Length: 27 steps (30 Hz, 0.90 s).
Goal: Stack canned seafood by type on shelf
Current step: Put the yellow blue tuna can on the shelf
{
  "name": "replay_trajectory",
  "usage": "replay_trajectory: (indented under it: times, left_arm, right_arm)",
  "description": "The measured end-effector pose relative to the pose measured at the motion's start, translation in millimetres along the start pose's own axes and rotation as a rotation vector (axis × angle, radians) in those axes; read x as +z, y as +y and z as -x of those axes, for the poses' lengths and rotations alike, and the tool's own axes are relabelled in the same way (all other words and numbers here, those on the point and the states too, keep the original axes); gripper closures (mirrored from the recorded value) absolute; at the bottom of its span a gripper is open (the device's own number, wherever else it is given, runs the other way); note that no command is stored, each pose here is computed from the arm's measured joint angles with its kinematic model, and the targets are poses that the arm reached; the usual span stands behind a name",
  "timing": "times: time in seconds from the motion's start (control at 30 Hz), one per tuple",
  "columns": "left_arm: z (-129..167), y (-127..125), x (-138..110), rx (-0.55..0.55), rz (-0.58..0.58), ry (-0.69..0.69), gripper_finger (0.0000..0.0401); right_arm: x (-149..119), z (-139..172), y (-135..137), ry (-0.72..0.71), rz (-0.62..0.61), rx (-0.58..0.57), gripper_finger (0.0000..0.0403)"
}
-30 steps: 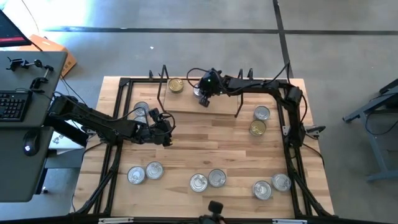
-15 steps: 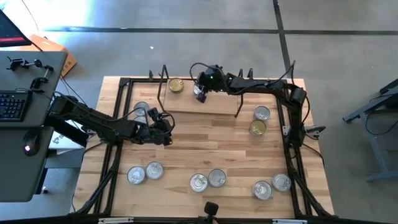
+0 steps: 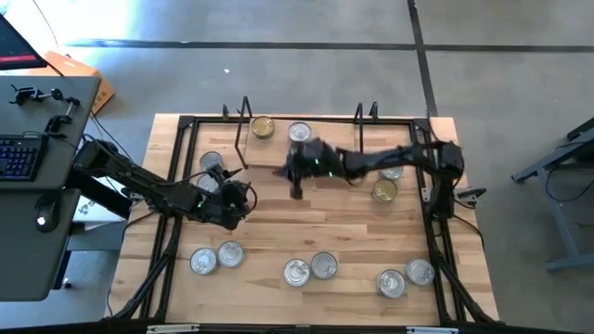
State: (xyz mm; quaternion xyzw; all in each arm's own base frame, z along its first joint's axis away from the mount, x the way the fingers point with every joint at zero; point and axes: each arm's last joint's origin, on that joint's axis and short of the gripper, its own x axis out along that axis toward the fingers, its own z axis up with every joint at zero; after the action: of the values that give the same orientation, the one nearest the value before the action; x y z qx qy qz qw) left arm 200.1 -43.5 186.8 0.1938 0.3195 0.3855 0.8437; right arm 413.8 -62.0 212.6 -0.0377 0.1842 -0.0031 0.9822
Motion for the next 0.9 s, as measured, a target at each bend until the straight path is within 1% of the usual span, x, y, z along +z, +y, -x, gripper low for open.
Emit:
replay_trajectory:
  times: [0.1,0.2,0.3,0.4,0.47,0.57,0.63,0.7,0.8,0.9]
  left_arm:
    - [0,0,0,0.0,0.005,-0.003,0.016]
    - [0,0,1,0.006,0.012,-0.007,0.016]
    - [0,0,1,0.024,0.021,-0.016,0.016]
    - [0,0,3,0.023,0.038,-0.023,0.016]
    - [0,0,4,0.024,0.04,-0.029,0.016]
    - [0,-1,6,0.02,0.042,-0.041,0.016]
    - [0,-2,9,0.016,0.043,-0.055,0.016]
    - [0,-2,11,0.012,0.033,-0.068,0.016]
    - [1,-4,16,-0.001,0.018,-0.092,0.016]
    - [1,-5,21,-0.025,0.012,-0.113,0.016]
  right_arm:
    - [21,26,32,0.049,0.032,0.043,0.0402]
    - [41,63,59,0.127,0.058,0.017,0.0402]
    - [49,105,84,0.26,0.042,-0.042,0.0402]
    - [44,145,105,0.424,-0.035,-0.129,0.0402]
    - [39,170,116,0.506,-0.127,-0.193,0.0402]
    - [29,197,133,0.601,-0.271,-0.282,0.0402]
    - [22,208,145,0.653,-0.358,-0.319,0.0402]
    - [17,218,155,0.703,-0.417,-0.343,0.0402]
    - [7,228,171,0.783,-0.487,-0.378,0.0402]
    - [-2,236,184,0.834,-0.535,-0.453,0.0399]
